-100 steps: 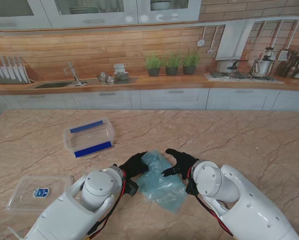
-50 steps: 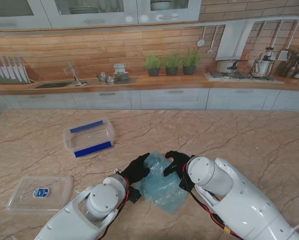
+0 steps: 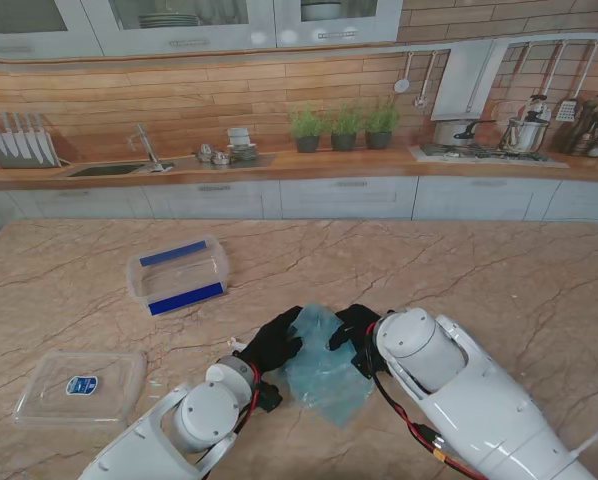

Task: Fold the bubble film and place it into the plastic crate

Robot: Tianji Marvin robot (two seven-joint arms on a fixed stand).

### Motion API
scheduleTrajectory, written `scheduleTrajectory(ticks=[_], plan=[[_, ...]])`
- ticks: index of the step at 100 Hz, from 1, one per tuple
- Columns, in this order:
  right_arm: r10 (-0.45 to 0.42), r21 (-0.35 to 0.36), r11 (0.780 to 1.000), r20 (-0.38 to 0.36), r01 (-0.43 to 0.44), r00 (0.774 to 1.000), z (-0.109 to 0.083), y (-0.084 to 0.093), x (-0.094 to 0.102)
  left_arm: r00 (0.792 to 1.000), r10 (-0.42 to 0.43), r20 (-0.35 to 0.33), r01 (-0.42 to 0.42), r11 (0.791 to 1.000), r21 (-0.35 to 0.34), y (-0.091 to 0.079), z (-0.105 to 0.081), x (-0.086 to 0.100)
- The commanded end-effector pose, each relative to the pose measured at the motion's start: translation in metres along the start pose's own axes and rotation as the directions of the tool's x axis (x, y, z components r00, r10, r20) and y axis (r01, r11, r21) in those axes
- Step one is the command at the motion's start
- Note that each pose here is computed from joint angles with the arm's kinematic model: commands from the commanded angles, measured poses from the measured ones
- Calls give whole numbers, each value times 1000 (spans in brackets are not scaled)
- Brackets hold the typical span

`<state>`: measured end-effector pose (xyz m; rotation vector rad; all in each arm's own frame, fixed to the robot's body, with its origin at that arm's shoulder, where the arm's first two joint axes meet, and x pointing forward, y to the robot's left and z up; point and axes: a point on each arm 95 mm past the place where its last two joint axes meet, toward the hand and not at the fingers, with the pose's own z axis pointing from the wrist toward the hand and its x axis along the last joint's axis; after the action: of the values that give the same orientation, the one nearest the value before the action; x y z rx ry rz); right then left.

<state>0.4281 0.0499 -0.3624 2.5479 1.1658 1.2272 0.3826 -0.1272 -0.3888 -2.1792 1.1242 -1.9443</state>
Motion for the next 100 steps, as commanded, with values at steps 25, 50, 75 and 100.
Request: scheduleTrajectory(ticks=[25, 50, 75, 100], plan=[[-96, -184, 981, -157, 66, 983, -6, -12, 4, 996, 9, -87, -4, 998, 66, -21, -12, 5], [-289, -348, 918, -268, 188, 919, -20, -10, 12, 986, 10, -166, 20, 984, 176, -45, -21, 21], [-485, -447, 836, -332, 318, 809, -25, -16, 19, 982, -5, -191, 42, 981, 192, -55, -20, 34], [-616, -524, 752, -343, 401, 709, -25, -21, 22, 979, -60, -197, 101, 974, 203, -61, -25, 35]])
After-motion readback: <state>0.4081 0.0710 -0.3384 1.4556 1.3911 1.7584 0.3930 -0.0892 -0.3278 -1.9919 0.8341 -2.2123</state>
